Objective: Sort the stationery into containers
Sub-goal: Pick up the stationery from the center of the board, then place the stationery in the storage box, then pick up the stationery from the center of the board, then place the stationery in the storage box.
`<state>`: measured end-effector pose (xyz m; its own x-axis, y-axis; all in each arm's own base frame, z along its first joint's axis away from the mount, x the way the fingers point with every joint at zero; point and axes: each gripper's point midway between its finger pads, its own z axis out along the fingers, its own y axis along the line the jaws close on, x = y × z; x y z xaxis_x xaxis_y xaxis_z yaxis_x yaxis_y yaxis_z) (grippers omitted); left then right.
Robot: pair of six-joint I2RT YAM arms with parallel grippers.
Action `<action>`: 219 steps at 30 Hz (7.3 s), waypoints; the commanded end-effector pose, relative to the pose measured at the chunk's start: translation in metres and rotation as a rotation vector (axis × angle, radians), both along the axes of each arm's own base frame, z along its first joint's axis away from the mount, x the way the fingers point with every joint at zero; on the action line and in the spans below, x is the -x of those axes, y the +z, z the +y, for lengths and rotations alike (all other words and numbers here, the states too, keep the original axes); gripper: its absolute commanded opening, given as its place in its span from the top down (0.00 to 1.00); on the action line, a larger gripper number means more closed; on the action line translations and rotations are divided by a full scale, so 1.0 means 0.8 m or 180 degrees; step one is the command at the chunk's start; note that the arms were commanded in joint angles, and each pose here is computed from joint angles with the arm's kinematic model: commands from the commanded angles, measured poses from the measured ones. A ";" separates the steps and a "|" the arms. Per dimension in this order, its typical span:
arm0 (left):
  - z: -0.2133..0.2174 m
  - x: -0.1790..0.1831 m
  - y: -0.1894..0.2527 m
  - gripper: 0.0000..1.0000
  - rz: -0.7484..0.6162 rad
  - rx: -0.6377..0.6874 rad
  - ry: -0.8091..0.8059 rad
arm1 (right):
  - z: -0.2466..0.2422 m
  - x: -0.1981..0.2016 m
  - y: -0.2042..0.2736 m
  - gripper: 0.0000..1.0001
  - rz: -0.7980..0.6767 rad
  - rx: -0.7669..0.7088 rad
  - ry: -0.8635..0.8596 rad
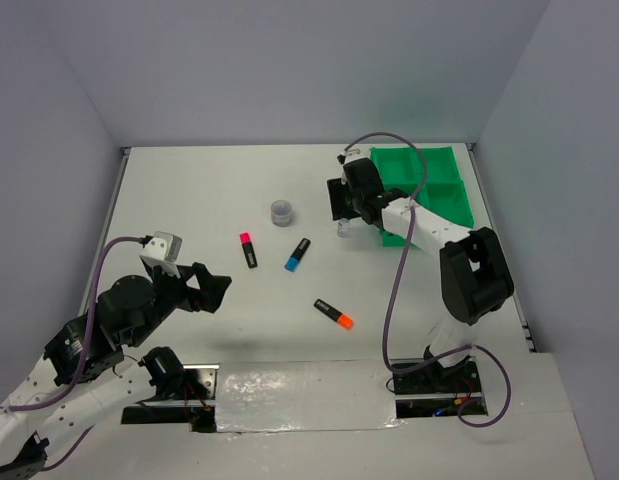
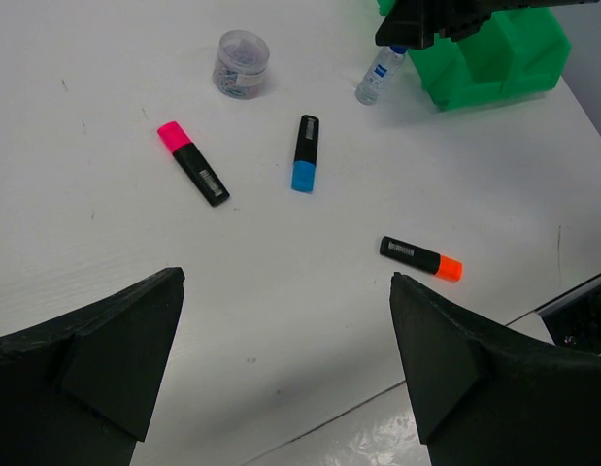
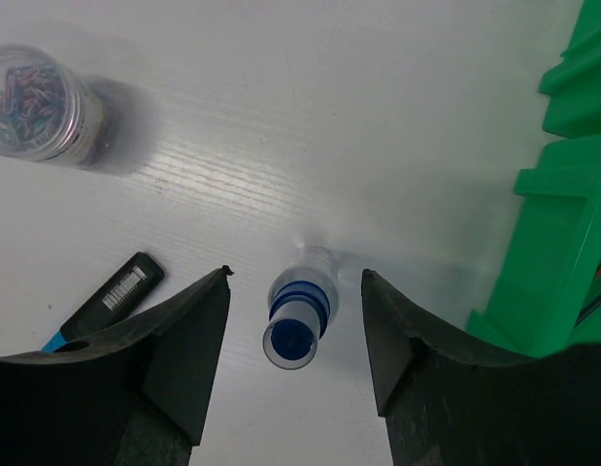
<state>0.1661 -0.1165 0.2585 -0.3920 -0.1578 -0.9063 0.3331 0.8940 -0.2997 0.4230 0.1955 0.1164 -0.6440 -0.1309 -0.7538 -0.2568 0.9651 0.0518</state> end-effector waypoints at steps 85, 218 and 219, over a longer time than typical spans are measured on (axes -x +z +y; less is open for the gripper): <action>-0.002 0.018 0.039 0.01 -0.0386 0.0311 -0.0270 | -0.213 -0.239 0.111 0.14 -0.0522 -0.0247 -0.1505; 0.049 -0.036 -0.008 0.01 0.0165 -0.0176 0.0917 | -0.168 -0.087 0.175 0.00 -0.0429 -0.0546 -0.1077; 0.051 -0.037 -0.009 0.01 0.0169 -0.0185 0.0952 | -0.127 -0.059 0.163 0.00 -0.0320 -0.0434 -0.0737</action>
